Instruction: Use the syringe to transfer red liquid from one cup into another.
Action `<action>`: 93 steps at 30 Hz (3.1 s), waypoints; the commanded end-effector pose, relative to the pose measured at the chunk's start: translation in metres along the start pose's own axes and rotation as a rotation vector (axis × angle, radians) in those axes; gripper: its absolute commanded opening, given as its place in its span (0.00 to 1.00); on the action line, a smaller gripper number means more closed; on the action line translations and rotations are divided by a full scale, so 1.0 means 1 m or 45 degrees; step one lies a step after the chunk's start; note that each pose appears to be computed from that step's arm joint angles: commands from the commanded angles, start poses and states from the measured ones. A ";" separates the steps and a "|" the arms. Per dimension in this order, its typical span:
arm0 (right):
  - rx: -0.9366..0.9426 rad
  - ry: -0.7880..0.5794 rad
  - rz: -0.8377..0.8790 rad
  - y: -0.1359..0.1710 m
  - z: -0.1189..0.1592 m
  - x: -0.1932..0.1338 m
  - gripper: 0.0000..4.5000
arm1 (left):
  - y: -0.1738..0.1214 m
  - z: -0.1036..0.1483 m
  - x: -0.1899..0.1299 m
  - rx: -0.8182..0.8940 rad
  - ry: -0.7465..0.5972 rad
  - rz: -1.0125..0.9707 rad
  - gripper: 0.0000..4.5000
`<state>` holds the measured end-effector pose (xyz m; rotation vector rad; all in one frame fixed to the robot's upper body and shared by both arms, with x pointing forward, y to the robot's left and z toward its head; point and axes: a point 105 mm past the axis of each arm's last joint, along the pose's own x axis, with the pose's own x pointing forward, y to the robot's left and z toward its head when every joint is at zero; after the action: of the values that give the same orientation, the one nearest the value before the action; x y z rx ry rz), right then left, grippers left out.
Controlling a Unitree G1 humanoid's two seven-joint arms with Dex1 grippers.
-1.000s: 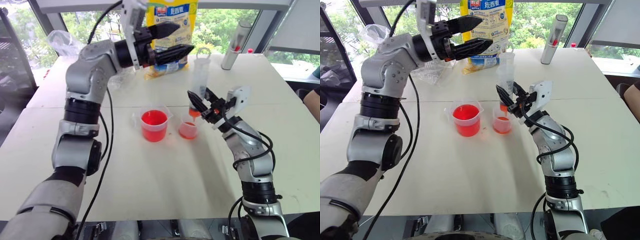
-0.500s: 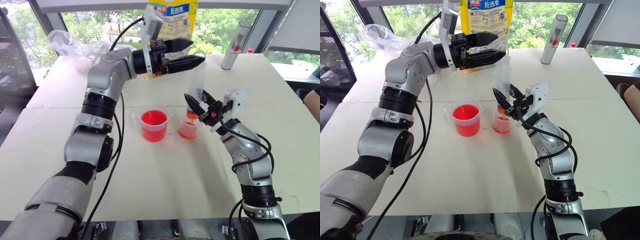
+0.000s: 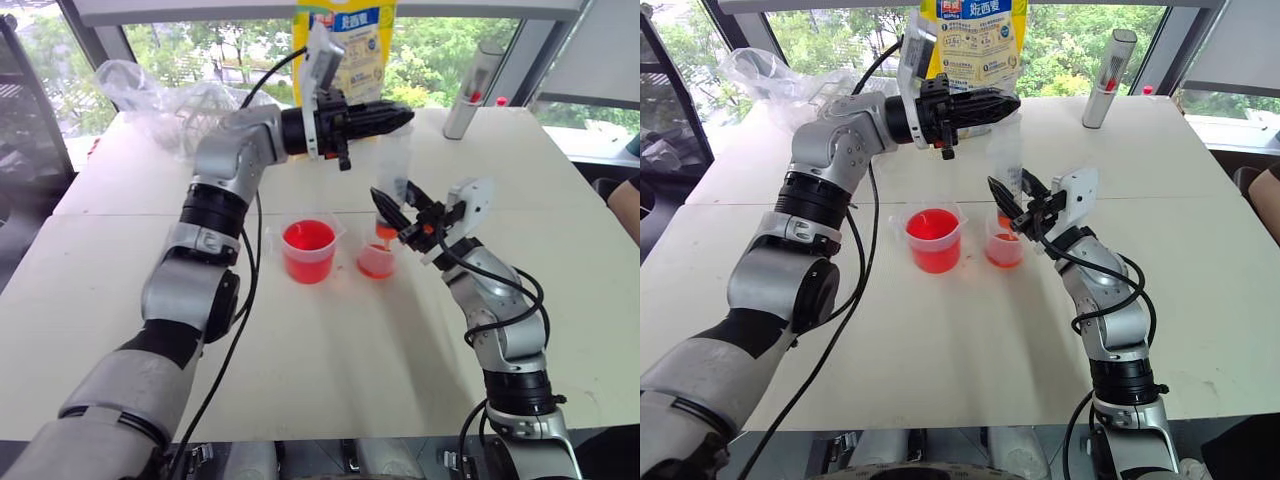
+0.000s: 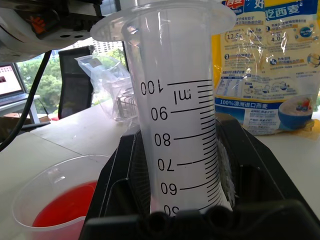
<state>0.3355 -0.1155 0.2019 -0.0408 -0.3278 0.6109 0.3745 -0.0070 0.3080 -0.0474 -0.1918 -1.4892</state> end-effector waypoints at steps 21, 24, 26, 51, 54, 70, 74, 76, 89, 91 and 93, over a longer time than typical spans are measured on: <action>-0.104 -0.158 0.022 -0.002 0.046 0.005 0.31 | -0.019 -0.019 0.008 0.047 0.097 -0.105 0.01; -0.110 -0.165 0.019 -0.004 0.049 0.005 0.31 | -0.022 -0.024 0.008 0.045 0.110 -0.116 0.01; -0.115 -0.171 0.017 -0.005 0.052 0.006 0.31 | -0.024 -0.027 0.009 0.041 0.115 -0.122 0.01; -0.134 -0.195 0.018 -0.010 0.073 0.005 0.31 | -0.027 -0.039 0.009 -0.005 0.112 -0.098 0.01; -0.122 -0.182 0.022 -0.009 0.069 0.004 0.31 | -0.025 -0.030 0.006 0.009 0.086 -0.077 0.20; -0.078 -0.168 0.056 0.001 0.064 0.004 0.31 | -0.017 0.023 -0.029 0.144 -0.081 0.125 0.97; -0.074 -0.154 0.055 0.001 0.063 0.004 0.31 | -0.013 0.027 -0.049 0.169 -0.067 0.209 0.97; -0.069 -0.147 0.052 0.000 0.062 0.004 0.31 | -0.013 0.024 -0.062 0.172 -0.045 0.245 0.97; 0.204 0.339 -0.045 -0.071 0.084 0.008 0.31 | -0.039 -0.012 -0.095 0.143 0.088 0.323 0.97; 0.224 0.557 -0.085 -0.082 0.073 0.001 0.31 | -0.041 -0.015 -0.096 0.146 0.093 0.331 0.97; 0.246 0.696 -0.089 -0.085 0.064 -0.005 0.31 | -0.044 -0.016 -0.096 0.145 0.091 0.333 0.97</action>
<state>0.3619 -0.1938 0.2733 -0.0040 0.2011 0.5159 0.3325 0.0814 0.2609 0.0472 -0.1510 -1.2112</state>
